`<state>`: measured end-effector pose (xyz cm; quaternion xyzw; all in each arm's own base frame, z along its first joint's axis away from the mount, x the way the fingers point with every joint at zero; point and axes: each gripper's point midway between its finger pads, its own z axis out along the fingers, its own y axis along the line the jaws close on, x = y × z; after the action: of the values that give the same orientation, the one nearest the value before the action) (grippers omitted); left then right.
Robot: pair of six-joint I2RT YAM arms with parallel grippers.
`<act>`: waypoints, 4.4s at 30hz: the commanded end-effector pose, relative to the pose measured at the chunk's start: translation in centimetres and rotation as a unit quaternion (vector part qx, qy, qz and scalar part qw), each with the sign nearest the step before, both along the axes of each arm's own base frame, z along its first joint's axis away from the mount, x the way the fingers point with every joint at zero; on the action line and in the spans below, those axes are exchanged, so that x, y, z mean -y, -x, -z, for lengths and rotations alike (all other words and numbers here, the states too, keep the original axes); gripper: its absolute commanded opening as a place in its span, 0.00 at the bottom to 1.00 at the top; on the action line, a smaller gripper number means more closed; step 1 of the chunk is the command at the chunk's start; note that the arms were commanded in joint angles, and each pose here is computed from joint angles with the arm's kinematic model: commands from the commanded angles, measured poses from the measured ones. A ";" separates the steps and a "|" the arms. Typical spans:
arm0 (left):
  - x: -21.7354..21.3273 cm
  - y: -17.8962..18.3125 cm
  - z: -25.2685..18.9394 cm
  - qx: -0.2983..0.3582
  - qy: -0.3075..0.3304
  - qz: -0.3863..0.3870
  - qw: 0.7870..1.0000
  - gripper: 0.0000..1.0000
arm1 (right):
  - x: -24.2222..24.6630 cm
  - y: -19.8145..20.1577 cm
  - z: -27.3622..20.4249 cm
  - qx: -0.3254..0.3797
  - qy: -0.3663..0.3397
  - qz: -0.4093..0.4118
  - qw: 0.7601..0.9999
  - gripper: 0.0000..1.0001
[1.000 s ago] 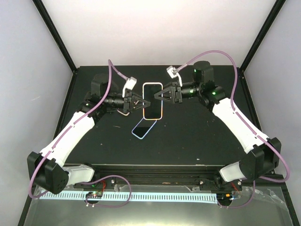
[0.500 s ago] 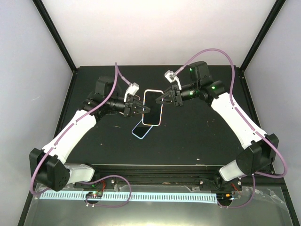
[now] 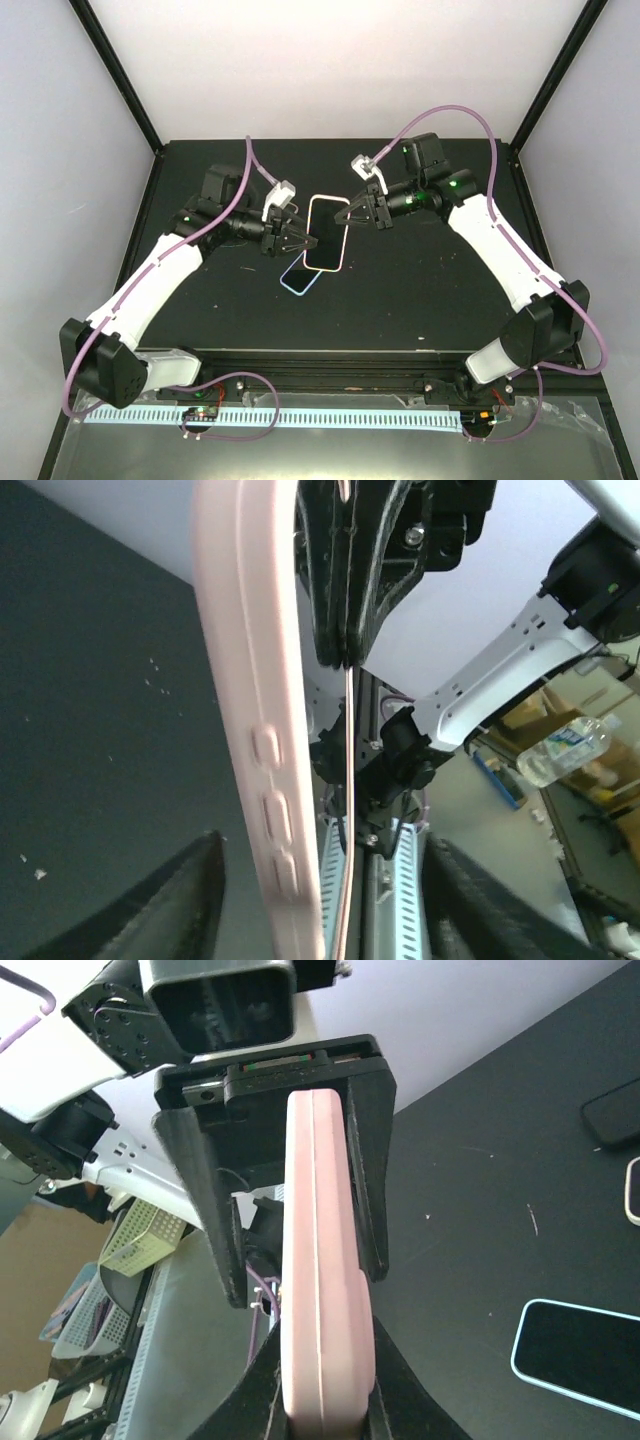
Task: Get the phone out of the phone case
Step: Pick up the phone at the center of the board, then remove the phone case from the phone.
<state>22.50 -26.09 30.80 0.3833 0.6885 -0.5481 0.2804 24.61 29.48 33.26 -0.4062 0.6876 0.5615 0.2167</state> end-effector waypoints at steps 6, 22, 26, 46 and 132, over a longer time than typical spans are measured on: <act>-1.5 2.0 -1.7 0.062 0.013 0.004 0.998 0.66 | 2.0 1.2 -4.8 0.021 -0.079 -0.023 0.996 0.01; -1.9 3.2 -2.5 0.079 0.050 -0.005 0.996 0.64 | 3.4 2.1 -6.5 0.001 -0.116 -0.023 0.993 0.01; -1.8 3.0 -1.9 0.073 0.043 -0.010 0.996 0.64 | 3.4 2.0 -6.3 -0.001 -0.114 -0.015 0.993 0.01; -0.7 1.7 -0.8 0.069 0.021 -0.028 0.997 0.58 | 3.4 2.4 -6.1 -0.008 -0.116 -0.021 0.993 0.01; -1.2 2.5 -1.0 0.064 0.045 -0.020 0.997 0.57 | 2.8 5.0 -8.5 0.003 -0.142 -0.101 0.985 0.01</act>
<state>19.19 -24.94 32.49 0.4035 0.6389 -0.5562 0.3459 22.60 27.43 38.66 -0.3888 0.6055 0.6624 0.2087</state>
